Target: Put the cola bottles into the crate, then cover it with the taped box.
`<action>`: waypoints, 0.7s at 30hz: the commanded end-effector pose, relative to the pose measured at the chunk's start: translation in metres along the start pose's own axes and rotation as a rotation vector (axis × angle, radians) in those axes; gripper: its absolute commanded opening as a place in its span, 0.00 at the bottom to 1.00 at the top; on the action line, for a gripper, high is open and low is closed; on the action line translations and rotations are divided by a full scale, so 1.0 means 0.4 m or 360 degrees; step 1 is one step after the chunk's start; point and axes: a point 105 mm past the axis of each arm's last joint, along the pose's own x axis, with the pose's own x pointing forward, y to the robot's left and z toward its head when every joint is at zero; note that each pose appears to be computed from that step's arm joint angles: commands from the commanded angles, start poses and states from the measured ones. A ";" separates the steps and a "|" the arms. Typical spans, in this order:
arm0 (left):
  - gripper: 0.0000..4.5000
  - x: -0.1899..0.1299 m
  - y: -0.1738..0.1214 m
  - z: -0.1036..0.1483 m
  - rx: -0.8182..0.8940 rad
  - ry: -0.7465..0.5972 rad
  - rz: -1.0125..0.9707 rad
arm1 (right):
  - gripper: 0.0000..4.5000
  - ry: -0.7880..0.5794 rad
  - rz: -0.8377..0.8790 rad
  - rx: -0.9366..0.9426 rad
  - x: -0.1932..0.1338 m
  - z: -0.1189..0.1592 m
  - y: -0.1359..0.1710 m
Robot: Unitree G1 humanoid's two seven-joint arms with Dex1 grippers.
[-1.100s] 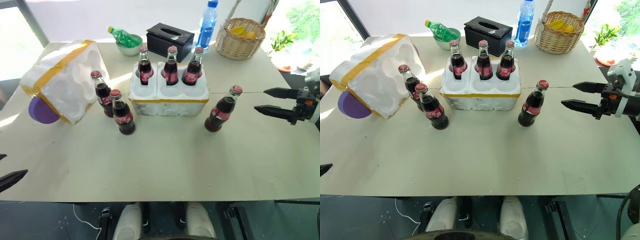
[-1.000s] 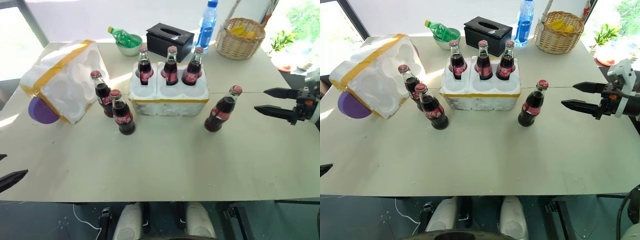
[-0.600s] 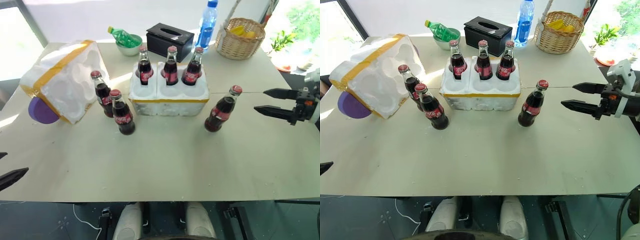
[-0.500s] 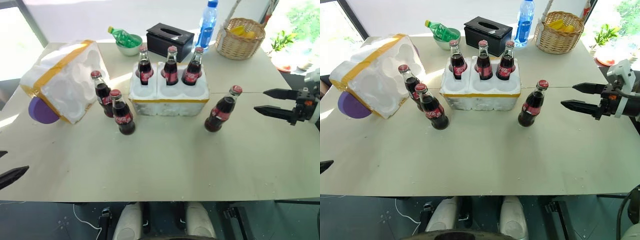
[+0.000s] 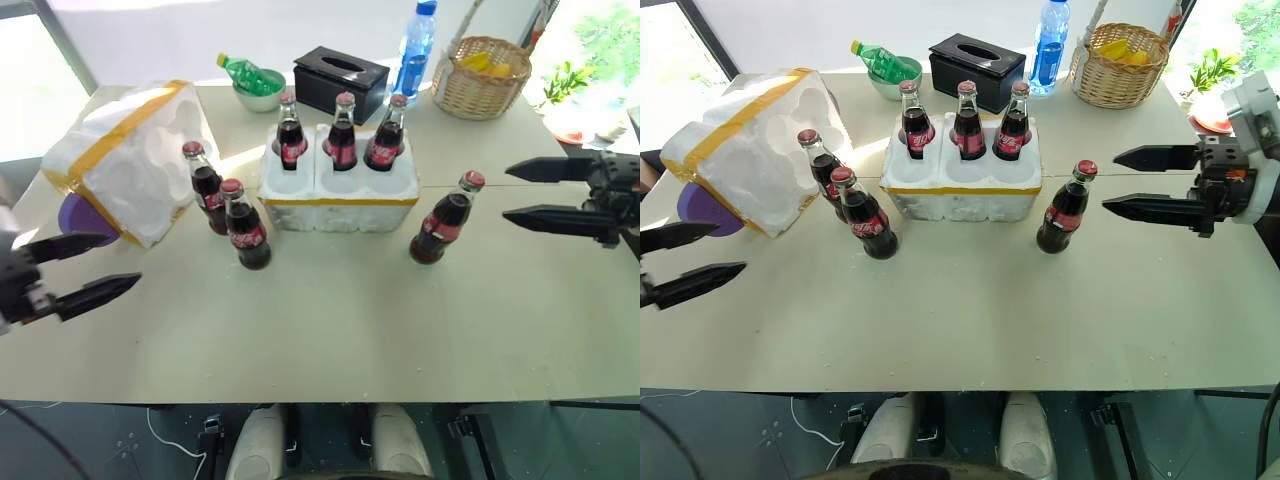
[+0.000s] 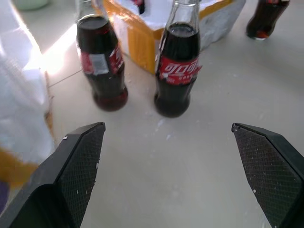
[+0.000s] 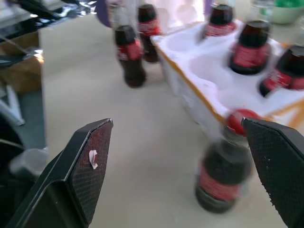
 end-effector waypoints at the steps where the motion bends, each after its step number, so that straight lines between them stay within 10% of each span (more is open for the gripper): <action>1: 1.00 0.084 0.002 0.002 0.0036 -0.0025 -0.0094 | 0.99 -0.0027 0.0136 -0.0098 0.016 0.055 0.071; 21: 1.00 0.406 0.004 -0.035 0.0014 -0.0129 -0.0314 | 0.99 -0.0188 0.0058 -0.0042 0.070 0.065 0.094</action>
